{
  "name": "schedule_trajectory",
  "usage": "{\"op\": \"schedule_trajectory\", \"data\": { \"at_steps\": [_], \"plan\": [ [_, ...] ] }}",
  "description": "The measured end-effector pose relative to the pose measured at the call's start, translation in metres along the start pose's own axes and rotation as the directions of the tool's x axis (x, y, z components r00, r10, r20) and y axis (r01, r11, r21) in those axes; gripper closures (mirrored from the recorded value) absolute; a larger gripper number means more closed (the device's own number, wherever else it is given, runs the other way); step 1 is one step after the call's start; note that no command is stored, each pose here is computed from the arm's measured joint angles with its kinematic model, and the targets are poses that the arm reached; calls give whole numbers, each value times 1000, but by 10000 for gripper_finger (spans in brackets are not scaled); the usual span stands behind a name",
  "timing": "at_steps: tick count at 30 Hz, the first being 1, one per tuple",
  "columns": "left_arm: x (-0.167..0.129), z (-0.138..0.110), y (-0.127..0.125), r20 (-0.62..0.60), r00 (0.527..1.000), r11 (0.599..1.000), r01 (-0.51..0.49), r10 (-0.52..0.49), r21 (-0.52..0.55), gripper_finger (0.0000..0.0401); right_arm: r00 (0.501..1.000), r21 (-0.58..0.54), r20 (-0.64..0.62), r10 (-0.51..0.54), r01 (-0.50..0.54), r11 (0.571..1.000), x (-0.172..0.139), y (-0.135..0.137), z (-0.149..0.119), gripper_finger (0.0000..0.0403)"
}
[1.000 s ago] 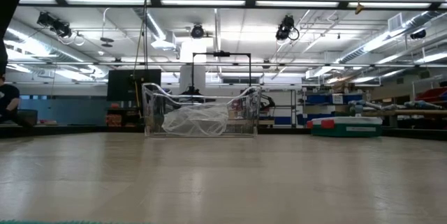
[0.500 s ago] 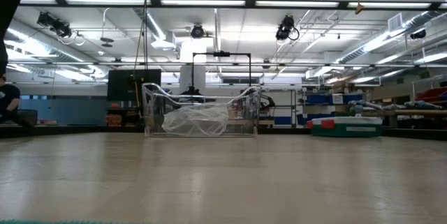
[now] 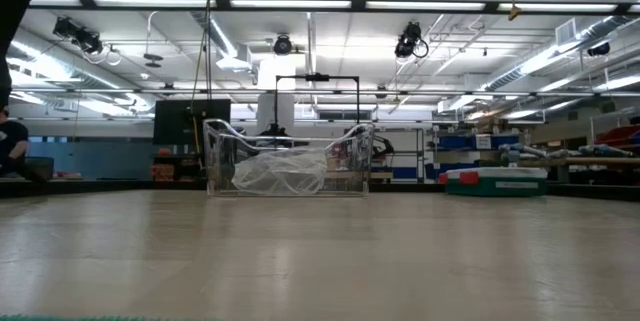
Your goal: Roll bandage
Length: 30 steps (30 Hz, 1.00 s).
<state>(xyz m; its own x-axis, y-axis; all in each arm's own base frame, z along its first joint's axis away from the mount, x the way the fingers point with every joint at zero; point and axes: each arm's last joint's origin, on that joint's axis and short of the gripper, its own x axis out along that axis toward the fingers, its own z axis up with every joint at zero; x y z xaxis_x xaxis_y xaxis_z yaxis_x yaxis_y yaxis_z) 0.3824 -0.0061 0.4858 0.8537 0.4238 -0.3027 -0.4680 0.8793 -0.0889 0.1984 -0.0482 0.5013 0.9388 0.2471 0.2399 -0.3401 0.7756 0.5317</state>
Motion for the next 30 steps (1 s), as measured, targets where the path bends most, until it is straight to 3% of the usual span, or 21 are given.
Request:
{"op": "schedule_trajectory", "data": {
  "at_steps": [5, 11, 22, 30],
  "plan": [
    [1, 4, 1, 30, 1000, 1000, 4, -4, -16, 307, 1000, 12, -15, 7, -6, 1000, 5, -1, -4, 403],
    [2, 4, 3, 25, 1000, 1000, 4, -3, -26, 391, 1000, 10, -17, 13, -13, 1000, 7, 0, -5, 403],
    [7, 12, 23, 64, 994, 996, -84, 83, 16, 398, 997, 31, -49, 57, -55, 998, 9, 4, -8, 403],
    [-7, 40, 30, 268, 961, 985, -105, 64, 140, 397, 988, 120, -135, 73, -57, 991, 11, 6, -18, 403]
  ]
}}
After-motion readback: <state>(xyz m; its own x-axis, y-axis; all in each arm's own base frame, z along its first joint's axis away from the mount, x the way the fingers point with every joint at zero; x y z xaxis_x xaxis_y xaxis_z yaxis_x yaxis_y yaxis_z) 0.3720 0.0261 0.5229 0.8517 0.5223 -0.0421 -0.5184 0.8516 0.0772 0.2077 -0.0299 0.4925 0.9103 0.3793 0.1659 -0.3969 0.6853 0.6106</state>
